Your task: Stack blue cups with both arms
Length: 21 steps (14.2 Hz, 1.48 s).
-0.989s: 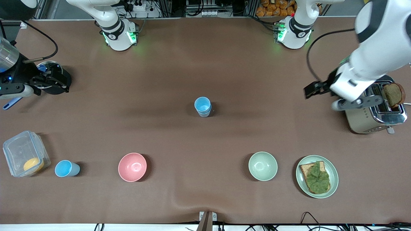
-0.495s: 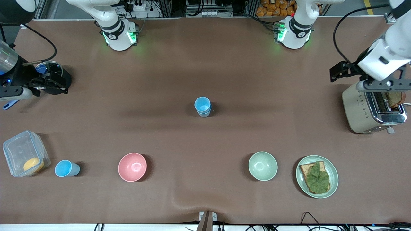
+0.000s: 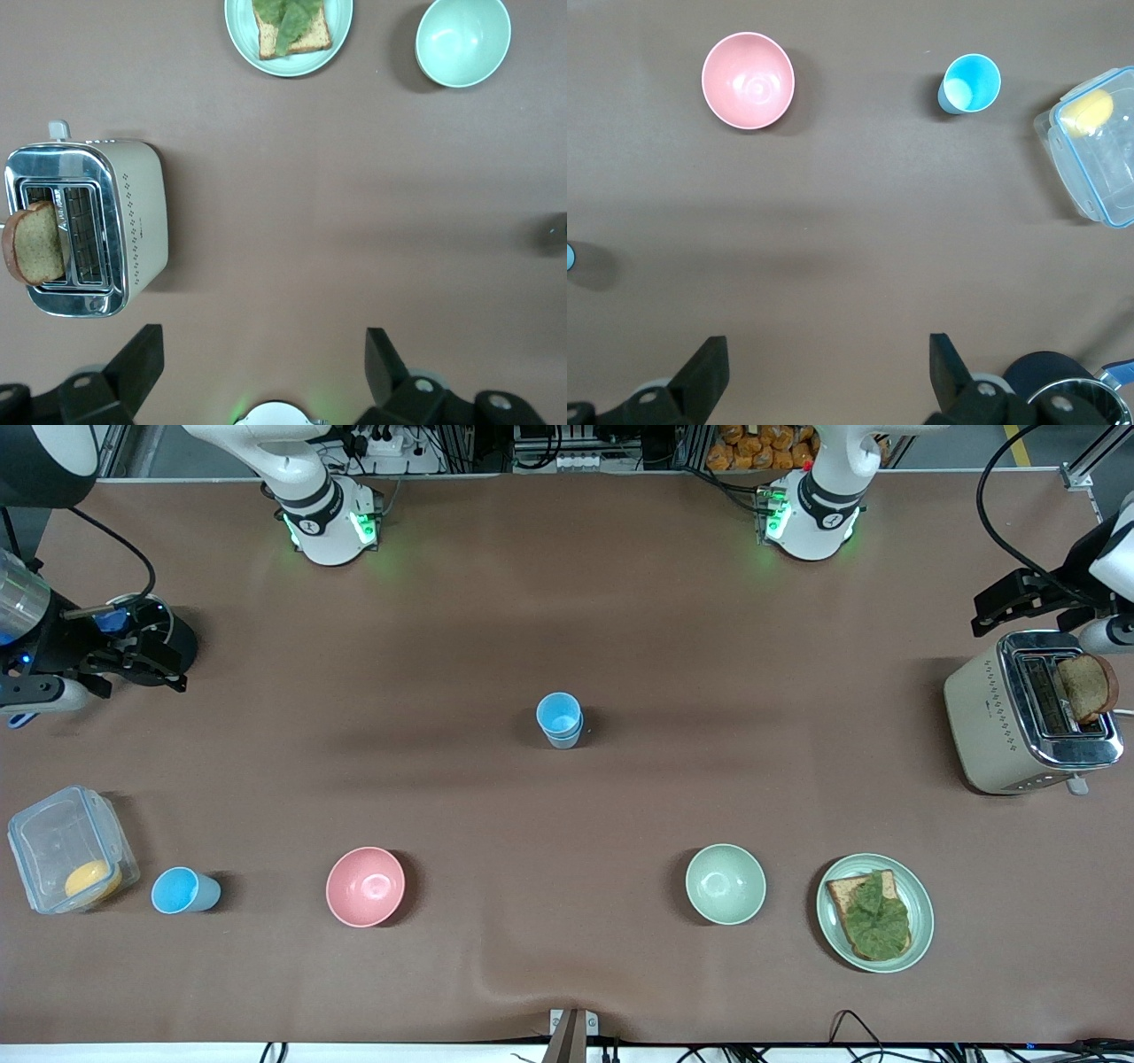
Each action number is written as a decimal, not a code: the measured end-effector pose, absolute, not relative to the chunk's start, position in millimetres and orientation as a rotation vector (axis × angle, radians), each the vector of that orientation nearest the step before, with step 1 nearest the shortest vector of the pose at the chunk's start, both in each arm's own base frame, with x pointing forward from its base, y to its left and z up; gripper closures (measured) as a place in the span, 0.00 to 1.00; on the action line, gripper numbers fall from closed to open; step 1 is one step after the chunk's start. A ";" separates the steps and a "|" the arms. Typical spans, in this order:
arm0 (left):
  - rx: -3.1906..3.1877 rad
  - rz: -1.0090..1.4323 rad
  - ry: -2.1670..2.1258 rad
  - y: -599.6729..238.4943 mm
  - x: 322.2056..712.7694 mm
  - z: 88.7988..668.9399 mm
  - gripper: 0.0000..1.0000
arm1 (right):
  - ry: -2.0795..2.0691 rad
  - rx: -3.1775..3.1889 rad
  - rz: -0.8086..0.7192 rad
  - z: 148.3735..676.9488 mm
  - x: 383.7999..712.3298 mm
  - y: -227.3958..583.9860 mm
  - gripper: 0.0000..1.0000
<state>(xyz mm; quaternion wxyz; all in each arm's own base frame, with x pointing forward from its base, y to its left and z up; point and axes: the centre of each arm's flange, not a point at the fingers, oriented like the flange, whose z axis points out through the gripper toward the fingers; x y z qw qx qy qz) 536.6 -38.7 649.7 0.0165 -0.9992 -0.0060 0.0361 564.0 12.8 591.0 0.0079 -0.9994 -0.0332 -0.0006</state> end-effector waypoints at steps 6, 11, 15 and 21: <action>-3.100 0.124 0.118 -81.1 531.7 648.0 0.00 | -0.102 -3.124 0.000 590.9 563.9 12.4 0.00; -3.101 0.139 0.078 -66.2 533.1 646.8 0.00 | -0.102 -3.124 0.000 590.8 563.9 12.4 0.00; -3.110 0.154 0.071 -31.8 539.9 641.0 0.00 | -0.102 -3.124 0.002 590.7 563.8 12.4 0.00; -3.112 0.165 0.088 -26.3 543.2 636.1 0.00 | -0.103 -3.124 0.006 589.9 563.6 12.7 0.00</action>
